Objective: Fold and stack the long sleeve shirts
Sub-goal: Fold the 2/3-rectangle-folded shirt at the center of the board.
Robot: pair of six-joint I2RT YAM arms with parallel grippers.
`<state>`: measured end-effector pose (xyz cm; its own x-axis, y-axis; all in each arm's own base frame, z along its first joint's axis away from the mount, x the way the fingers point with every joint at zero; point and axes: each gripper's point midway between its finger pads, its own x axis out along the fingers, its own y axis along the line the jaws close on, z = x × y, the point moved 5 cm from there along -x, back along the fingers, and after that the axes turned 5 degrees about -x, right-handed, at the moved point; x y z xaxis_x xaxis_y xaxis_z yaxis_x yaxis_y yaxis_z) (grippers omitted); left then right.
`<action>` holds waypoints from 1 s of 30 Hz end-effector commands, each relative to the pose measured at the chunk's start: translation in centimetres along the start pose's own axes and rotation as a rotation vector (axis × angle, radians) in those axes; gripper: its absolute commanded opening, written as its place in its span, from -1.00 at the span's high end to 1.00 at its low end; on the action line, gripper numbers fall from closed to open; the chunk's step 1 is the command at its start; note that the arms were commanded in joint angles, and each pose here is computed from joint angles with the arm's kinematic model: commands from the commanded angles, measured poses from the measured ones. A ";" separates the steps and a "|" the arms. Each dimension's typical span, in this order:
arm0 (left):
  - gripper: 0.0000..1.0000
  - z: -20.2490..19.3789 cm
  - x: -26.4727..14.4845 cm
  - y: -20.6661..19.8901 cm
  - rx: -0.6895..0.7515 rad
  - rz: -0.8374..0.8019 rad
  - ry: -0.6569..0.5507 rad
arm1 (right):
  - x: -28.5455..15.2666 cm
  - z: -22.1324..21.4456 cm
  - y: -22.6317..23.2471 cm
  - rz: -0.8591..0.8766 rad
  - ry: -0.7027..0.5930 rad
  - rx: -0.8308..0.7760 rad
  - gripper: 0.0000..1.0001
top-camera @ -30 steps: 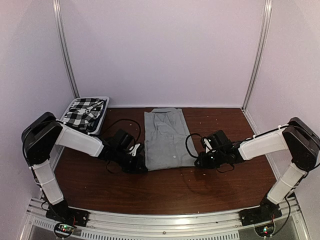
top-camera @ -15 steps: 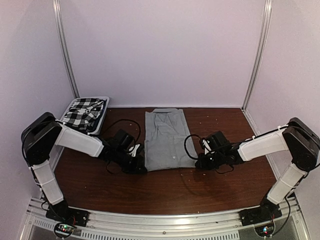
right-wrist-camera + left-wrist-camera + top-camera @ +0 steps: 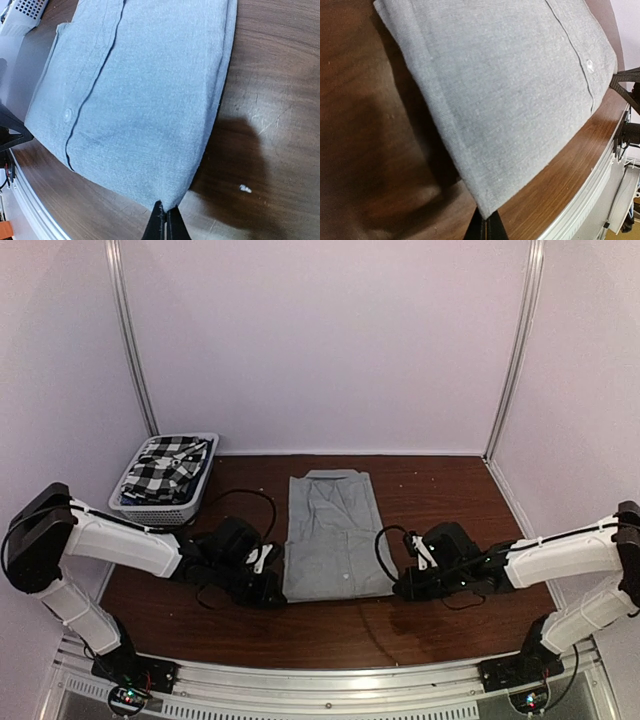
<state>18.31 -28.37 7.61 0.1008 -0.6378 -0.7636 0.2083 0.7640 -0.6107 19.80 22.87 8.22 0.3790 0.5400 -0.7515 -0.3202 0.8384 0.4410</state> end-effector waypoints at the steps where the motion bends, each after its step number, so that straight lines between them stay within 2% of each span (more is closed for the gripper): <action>1: 1.00 -1.5 -1.2 -0.4 -0.001 0.057 -0.029 | -1.6 -1.3 0.4 -0.036 -0.020 0.010 1.00; 7: 1.00 -1.7 -4.0 -2.5 0.003 0.054 -0.044 | -4.2 -0.8 2.4 0.001 -0.058 -0.004 1.00; 14: 1.00 2.4 -6.7 -5.9 0.051 0.029 -0.104 | -7.2 5.0 5.8 0.023 -0.164 -0.055 1.00; 18: 1.00 7.8 -7.7 -6.8 0.086 -0.033 -0.143 | -6.7 10.5 6.0 0.008 -0.217 -0.075 1.00; 21: 1.00 13.5 -8.0 -5.8 0.094 -0.090 -0.172 | -5.2 15.8 4.8 0.006 -0.265 -0.084 1.00; 26: 1.00 24.7 -5.8 -1.2 0.047 -0.205 -0.225 | 0.1 25.4 0.7 -0.042 -0.324 -0.071 1.00; 30: 1.00 33.1 -3.0 2.5 0.010 -0.261 -0.305 | 7.1 29.9 -4.5 -0.027 -0.285 0.008 1.00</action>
<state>44.24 -27.82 16.88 0.3150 -0.7392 -0.5952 0.2077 0.6656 -0.7168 44.03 25.54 19.09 0.6329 0.4887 -0.6006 -0.2880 0.8686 0.4033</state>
